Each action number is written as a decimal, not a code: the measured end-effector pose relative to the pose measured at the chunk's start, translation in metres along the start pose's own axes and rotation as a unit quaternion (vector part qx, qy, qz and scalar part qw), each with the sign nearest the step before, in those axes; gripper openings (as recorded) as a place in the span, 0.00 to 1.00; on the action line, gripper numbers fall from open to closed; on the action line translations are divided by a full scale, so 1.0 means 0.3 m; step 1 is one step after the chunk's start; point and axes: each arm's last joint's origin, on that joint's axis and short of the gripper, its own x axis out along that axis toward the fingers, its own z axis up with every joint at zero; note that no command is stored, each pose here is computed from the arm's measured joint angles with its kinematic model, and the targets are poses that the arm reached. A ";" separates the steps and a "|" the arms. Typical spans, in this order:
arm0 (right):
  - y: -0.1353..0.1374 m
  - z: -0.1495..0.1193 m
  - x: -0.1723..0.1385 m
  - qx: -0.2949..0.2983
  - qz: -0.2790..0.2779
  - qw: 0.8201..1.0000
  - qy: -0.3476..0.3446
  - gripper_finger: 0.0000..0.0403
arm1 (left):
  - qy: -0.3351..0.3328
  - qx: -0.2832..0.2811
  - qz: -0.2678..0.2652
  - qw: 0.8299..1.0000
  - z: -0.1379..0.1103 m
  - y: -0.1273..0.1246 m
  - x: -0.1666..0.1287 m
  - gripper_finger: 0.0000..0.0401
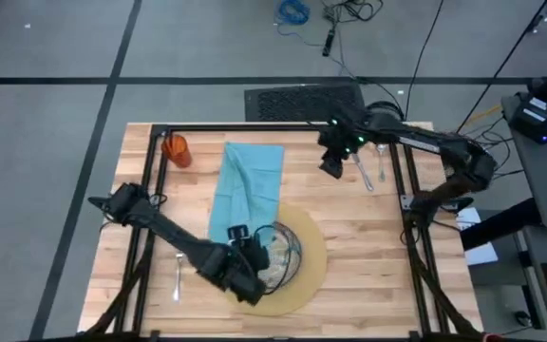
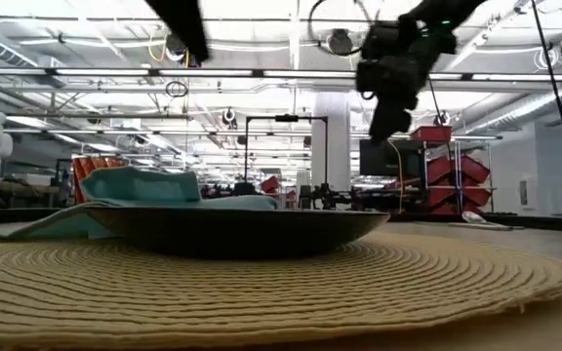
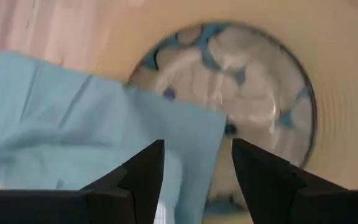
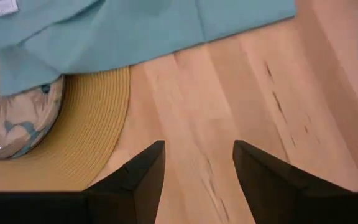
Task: Set table place
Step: Fold the blue napkin
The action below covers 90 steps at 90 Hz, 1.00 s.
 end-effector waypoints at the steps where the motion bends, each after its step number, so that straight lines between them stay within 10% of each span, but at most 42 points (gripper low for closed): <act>1: 0.001 -0.007 -0.001 0.000 0.000 1.000 -0.002 0.45 | 0.000 -0.002 0.001 1.000 -0.002 -0.001 0.002 0.44; 90: 0.000 -0.090 -0.021 -0.013 -0.015 0.999 -0.046 0.45 | 0.016 -0.034 0.029 0.999 -0.115 0.000 0.266 0.44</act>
